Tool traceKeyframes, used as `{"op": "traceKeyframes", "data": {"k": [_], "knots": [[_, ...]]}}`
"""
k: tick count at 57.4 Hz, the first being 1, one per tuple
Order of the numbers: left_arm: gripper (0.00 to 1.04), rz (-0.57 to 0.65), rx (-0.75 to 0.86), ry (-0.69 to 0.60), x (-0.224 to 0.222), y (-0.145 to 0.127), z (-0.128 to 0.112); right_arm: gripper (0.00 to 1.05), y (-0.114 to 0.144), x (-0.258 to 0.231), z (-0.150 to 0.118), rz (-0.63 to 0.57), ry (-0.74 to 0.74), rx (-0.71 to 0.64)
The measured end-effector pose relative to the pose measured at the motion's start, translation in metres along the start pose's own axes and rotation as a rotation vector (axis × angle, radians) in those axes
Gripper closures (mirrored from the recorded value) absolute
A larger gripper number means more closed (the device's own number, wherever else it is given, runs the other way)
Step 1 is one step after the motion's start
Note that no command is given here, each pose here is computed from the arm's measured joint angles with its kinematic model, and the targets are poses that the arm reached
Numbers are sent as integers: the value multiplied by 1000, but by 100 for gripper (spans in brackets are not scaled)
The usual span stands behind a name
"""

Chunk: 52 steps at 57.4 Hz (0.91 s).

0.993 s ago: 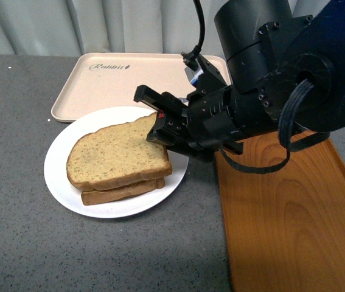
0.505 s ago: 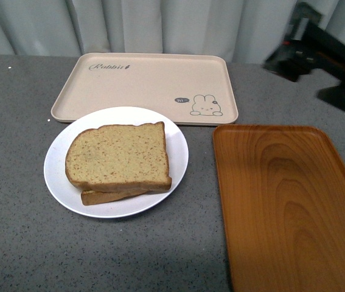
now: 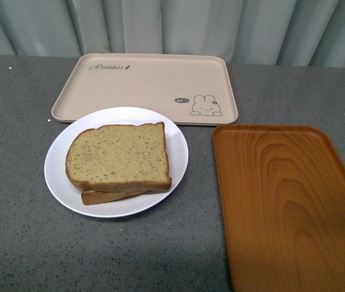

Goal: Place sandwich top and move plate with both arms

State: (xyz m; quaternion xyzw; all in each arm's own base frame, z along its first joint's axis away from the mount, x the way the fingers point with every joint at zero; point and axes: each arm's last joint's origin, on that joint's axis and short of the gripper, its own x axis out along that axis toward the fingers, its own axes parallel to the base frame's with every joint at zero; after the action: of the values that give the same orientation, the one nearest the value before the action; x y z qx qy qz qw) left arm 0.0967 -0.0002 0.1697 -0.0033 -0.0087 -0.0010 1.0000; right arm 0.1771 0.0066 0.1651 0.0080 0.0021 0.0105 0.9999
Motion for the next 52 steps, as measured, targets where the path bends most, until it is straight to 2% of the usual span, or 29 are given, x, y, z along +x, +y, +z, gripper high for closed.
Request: {"op": "traceKeyframes", "data": {"k": [6, 11, 52], "knots": [[6, 0, 0, 0, 0, 0, 0, 81, -6, -10, -5, -24, 19, -9], [6, 0, 0, 0, 0, 0, 0, 104, -6, -20, -3, -22, 11, -10], [6, 0, 0, 0, 0, 0, 0, 104, -5, -58, 3, -20, -12, -13]]}}
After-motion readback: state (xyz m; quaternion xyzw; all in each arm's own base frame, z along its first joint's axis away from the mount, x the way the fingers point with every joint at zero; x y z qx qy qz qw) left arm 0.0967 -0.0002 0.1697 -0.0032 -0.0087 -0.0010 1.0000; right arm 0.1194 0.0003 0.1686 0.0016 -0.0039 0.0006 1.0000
